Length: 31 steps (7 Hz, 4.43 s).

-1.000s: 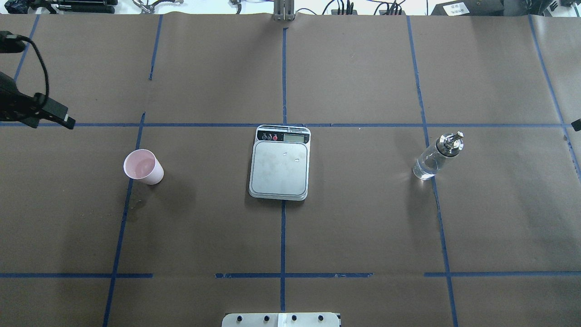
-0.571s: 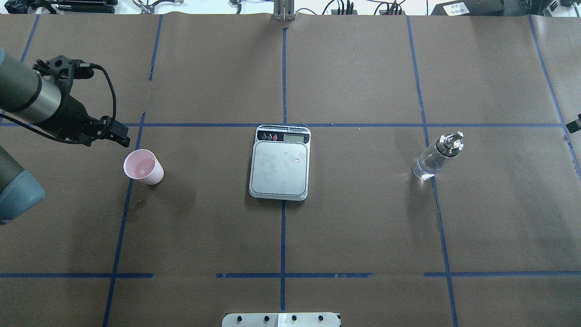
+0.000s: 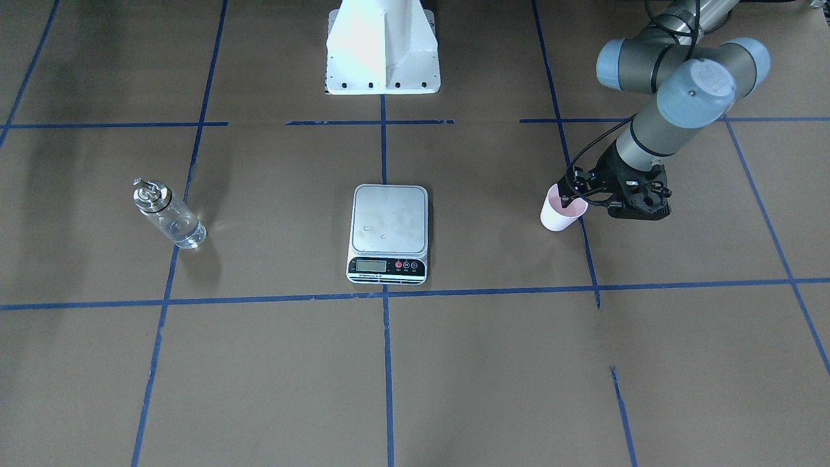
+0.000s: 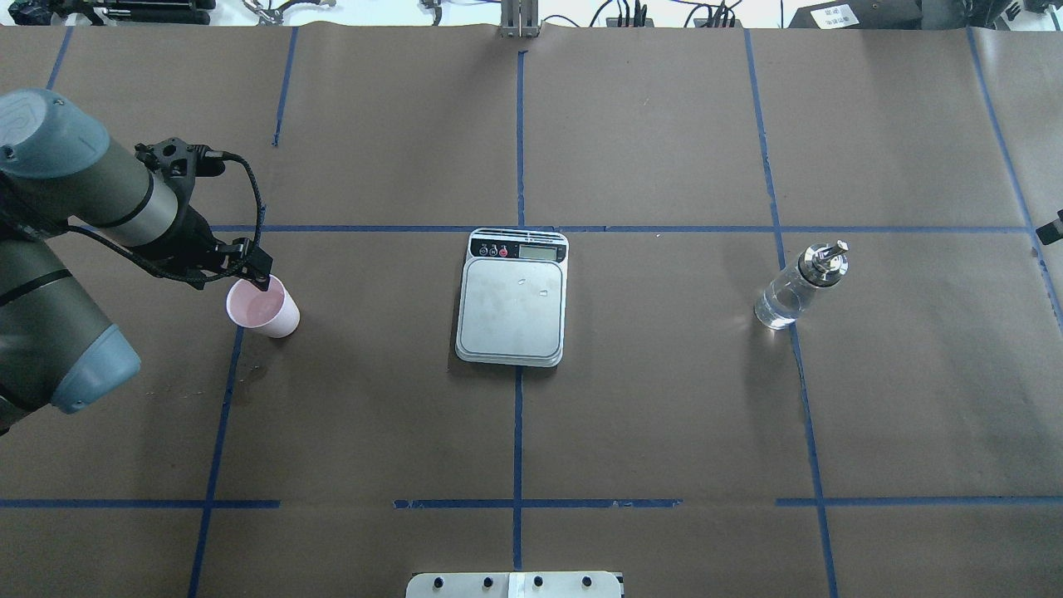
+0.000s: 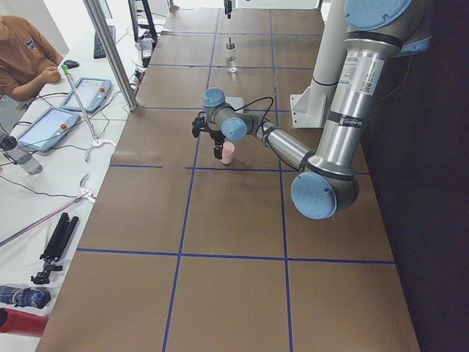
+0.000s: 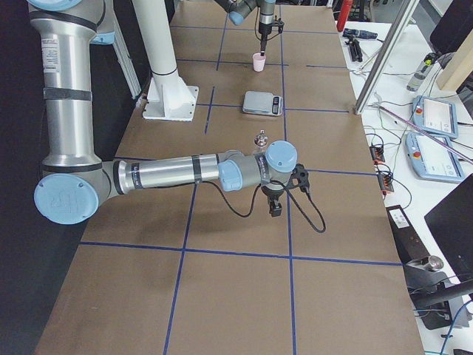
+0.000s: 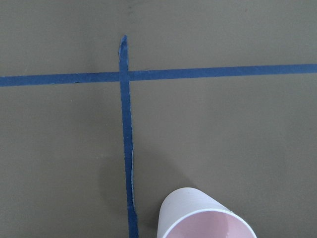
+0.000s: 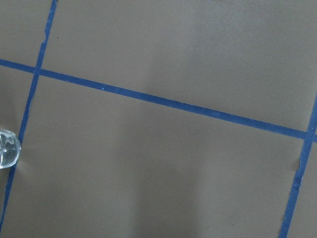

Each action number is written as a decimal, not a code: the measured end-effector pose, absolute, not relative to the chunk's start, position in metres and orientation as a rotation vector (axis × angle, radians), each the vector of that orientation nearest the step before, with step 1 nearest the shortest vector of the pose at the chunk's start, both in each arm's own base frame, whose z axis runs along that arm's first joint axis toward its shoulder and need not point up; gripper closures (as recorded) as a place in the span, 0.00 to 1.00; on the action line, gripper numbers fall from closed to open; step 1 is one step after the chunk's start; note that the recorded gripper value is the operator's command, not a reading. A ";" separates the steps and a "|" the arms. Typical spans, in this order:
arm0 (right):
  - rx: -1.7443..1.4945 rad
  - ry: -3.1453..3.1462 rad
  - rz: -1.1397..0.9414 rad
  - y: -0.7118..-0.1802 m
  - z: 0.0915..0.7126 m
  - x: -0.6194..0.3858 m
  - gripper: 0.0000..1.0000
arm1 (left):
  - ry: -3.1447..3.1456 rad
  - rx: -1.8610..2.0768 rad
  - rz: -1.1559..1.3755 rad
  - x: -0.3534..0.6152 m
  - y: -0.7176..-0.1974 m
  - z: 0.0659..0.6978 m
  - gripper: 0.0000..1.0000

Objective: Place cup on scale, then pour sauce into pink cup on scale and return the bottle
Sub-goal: 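Move the left gripper down to the pink paper cup, then close the left gripper on the pink cup's rim, then carry the pink cup with the left gripper onto the scale, then lower the pink cup onto the scale platform and open the left gripper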

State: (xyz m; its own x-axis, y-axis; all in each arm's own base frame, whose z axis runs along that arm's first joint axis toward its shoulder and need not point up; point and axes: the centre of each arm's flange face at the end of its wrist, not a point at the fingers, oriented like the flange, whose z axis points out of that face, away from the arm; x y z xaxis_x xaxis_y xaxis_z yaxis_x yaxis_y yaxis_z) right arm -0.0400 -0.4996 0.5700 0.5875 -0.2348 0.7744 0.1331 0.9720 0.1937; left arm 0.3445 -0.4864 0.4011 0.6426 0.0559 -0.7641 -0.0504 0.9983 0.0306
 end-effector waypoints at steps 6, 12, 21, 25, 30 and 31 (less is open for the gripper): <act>0.109 -0.939 -0.214 -0.499 0.572 -0.041 0.00 | 0.859 -0.031 0.071 0.358 -0.480 0.410 1.00; 0.111 -0.941 -0.215 -0.498 0.571 -0.041 0.00 | 0.918 0.004 0.024 0.352 -0.480 0.339 1.00; 0.175 -0.950 -0.240 -0.503 0.565 -0.043 0.00 | 0.975 0.125 0.046 0.514 -0.469 0.151 1.00; 0.174 -0.950 -0.240 -0.503 0.565 -0.043 0.00 | 0.945 0.121 0.060 0.540 -0.458 0.156 1.00; 0.173 -0.950 -0.240 -0.503 0.566 -0.043 0.00 | 0.930 0.147 0.050 0.542 -0.460 0.158 1.00; 0.172 -0.950 -0.239 -0.503 0.566 -0.043 0.00 | 0.927 0.152 0.049 0.542 -0.460 0.159 1.00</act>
State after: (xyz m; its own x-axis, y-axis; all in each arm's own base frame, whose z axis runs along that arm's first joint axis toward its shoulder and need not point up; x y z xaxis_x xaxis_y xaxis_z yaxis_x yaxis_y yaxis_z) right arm -0.0430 -0.5033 0.5663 0.5586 -0.2770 0.7818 0.1263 0.9600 0.2499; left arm 0.5421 -0.4605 0.1589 0.6000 0.1070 -0.7928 0.0235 0.9882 0.1512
